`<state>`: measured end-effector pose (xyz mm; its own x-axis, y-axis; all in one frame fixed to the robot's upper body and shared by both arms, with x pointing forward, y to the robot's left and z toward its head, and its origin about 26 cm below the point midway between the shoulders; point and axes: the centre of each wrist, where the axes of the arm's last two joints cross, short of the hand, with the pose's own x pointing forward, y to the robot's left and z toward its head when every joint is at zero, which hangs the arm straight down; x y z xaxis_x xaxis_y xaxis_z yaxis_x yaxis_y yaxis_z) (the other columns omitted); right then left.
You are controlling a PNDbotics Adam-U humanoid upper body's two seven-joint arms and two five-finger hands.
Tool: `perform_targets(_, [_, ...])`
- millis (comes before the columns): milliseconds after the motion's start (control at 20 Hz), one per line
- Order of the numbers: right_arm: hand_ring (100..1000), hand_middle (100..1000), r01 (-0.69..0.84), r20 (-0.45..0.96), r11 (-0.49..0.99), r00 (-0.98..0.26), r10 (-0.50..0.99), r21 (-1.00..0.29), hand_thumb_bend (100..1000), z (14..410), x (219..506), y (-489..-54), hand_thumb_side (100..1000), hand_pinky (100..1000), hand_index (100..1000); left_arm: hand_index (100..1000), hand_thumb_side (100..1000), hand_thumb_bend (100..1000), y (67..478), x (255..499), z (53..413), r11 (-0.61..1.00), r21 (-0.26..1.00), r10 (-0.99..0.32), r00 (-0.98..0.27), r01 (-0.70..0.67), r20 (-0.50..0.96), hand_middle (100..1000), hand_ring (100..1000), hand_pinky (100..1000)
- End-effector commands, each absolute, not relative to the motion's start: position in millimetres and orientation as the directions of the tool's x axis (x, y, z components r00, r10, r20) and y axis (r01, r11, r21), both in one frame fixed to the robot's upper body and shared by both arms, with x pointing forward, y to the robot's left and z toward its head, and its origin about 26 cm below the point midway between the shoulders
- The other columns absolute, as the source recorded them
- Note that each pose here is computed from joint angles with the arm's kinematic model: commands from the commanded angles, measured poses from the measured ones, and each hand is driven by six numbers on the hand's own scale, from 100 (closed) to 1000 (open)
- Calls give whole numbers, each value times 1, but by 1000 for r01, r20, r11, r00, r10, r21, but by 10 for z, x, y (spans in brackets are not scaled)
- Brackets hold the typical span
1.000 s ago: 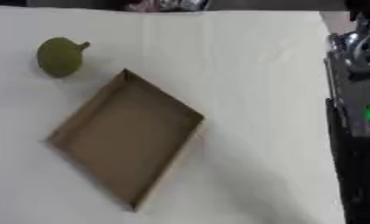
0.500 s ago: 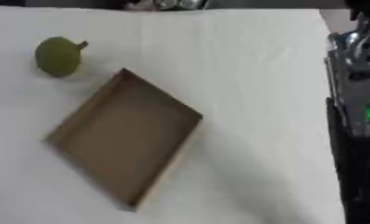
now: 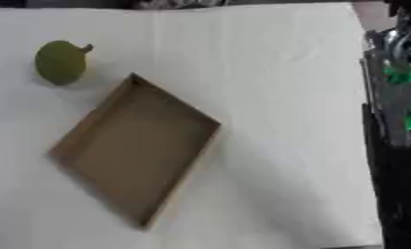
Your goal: Pick up objects on the table and place them in the box.
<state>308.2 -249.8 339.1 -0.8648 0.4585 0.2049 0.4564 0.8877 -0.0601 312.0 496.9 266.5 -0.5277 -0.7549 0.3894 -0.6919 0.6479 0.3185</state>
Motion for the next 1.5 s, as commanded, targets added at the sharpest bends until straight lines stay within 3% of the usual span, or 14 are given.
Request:
perform_targets(50, [688,551,457,166,886,-871,463,-73,100,3476,3025,-2502,583,802,819,914,728,100,5217,3145,2882,587,422,-807,-463,-691,366,700,758,762])
perform_targets(450, [687,552,438,161,893,-879,449,-98,100,3481,3027,-2452,581,801,818,937,727,100,5437,3412,2980,492,650,-866,-401,-579,298,777,832,853])
perform_targets(600, [687,551,431,160,896,-882,443,-106,100,3484,3027,-2434,580,801,818,957,741,100,5413,3546,2986,447,738,-878,-406,-505,253,773,843,879])
perform_targets(700, [687,551,428,161,897,-883,441,-109,100,3484,3028,-2426,580,800,818,955,704,100,5387,3623,2982,416,783,-882,-415,-462,223,761,839,886])
perform_targets(850, [688,551,424,162,899,-885,437,-111,100,3483,3028,-2417,580,801,818,958,707,100,5349,3724,2906,374,838,-884,-427,-398,192,780,857,906])
perform_targets(950, [688,551,420,162,900,-886,434,-113,100,3481,3029,-2411,581,801,819,959,769,100,5315,3794,2837,334,873,-890,-423,-355,168,791,868,920])
perform_targets(1200, [688,551,416,161,902,-888,430,-113,100,3482,3030,-2404,581,801,819,962,768,134,5234,3926,2687,236,940,-892,-439,-245,110,814,888,941])
perform_targets(1350, [688,551,414,162,903,-889,428,-114,100,3477,3031,-2401,581,802,819,965,746,156,5192,3987,2640,197,963,-896,-432,-182,101,822,900,945])
perform_targets(1500, [688,551,412,163,904,-890,426,-115,100,3474,3032,-2398,581,801,819,970,667,198,5137,4051,2629,178,974,-895,-434,-141,101,837,914,950])
